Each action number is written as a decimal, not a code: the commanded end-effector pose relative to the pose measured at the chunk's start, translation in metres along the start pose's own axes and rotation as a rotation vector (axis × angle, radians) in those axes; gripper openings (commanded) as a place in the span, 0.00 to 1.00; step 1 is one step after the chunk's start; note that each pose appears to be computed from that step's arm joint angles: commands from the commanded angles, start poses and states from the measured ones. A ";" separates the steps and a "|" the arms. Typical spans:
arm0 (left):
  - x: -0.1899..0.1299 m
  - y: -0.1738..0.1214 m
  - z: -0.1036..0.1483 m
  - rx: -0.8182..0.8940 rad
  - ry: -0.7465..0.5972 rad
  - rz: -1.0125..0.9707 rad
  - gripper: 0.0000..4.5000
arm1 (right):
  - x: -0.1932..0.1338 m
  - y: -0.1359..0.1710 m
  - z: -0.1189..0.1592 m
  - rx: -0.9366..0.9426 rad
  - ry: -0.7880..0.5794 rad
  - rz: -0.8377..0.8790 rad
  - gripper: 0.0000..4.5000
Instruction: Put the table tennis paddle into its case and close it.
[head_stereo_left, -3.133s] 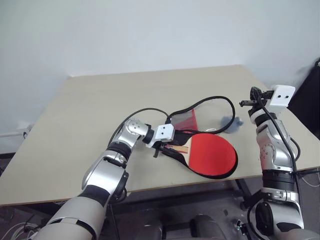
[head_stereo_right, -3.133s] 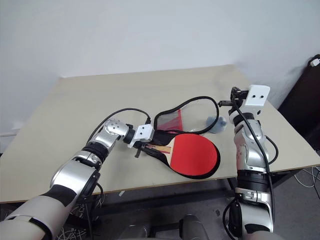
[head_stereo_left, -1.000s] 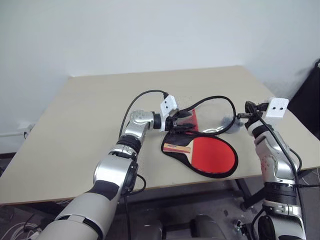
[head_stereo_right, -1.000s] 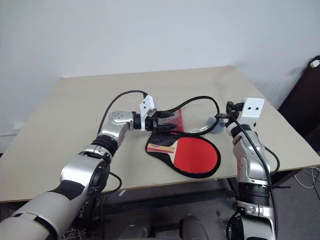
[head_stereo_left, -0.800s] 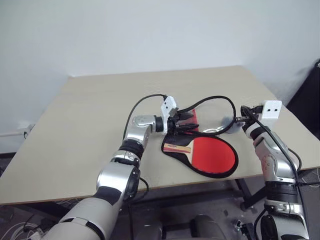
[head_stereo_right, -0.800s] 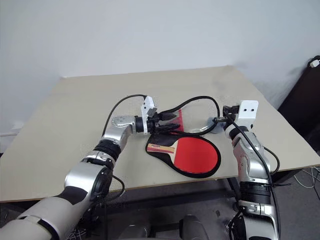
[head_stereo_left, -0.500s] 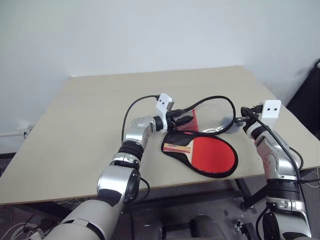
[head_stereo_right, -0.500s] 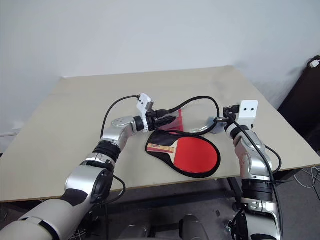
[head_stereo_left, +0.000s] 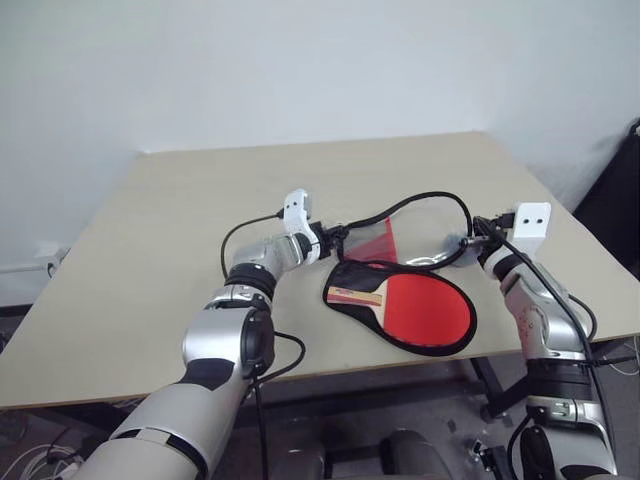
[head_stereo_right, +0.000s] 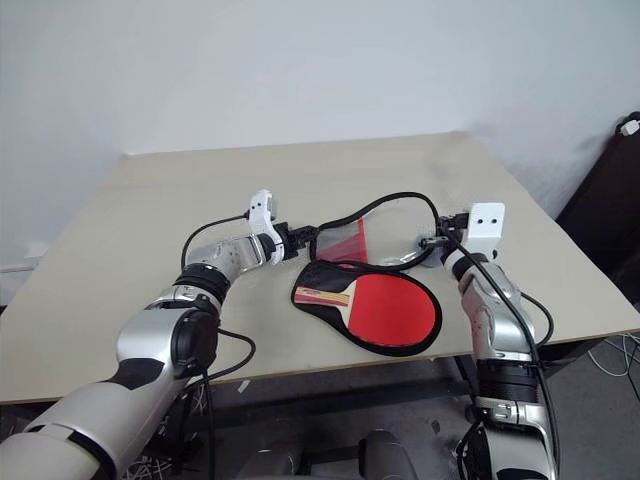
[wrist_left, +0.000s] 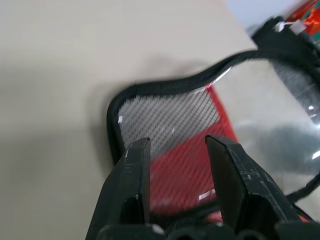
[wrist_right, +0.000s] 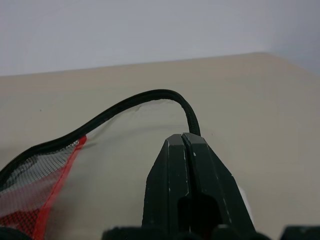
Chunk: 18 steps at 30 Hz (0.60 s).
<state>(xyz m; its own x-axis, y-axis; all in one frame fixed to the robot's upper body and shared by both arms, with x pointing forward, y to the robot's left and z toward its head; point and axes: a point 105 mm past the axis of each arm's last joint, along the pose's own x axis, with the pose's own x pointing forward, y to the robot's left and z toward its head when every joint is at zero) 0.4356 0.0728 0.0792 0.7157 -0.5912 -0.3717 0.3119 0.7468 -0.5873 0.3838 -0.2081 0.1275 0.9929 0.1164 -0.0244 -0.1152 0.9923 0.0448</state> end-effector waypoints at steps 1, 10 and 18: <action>-0.003 -0.005 0.019 0.032 -0.026 0.015 0.39 | -0.001 0.005 0.017 -0.019 -0.066 -0.001 0.00; -0.007 0.001 0.015 0.038 0.053 0.055 0.39 | -0.007 0.028 0.007 0.038 -0.086 -0.004 0.00; 0.000 -0.011 0.005 0.060 0.095 0.019 0.39 | -0.014 0.031 0.003 0.062 -0.086 -0.021 0.00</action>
<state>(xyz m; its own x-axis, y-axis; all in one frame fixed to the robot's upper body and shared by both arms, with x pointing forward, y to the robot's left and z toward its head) 0.4275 0.0766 0.0674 0.6466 -0.5801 -0.4954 0.2811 0.7849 -0.5522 0.3669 -0.1785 0.1093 0.9952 0.0963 -0.0199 -0.0933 0.9888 0.1167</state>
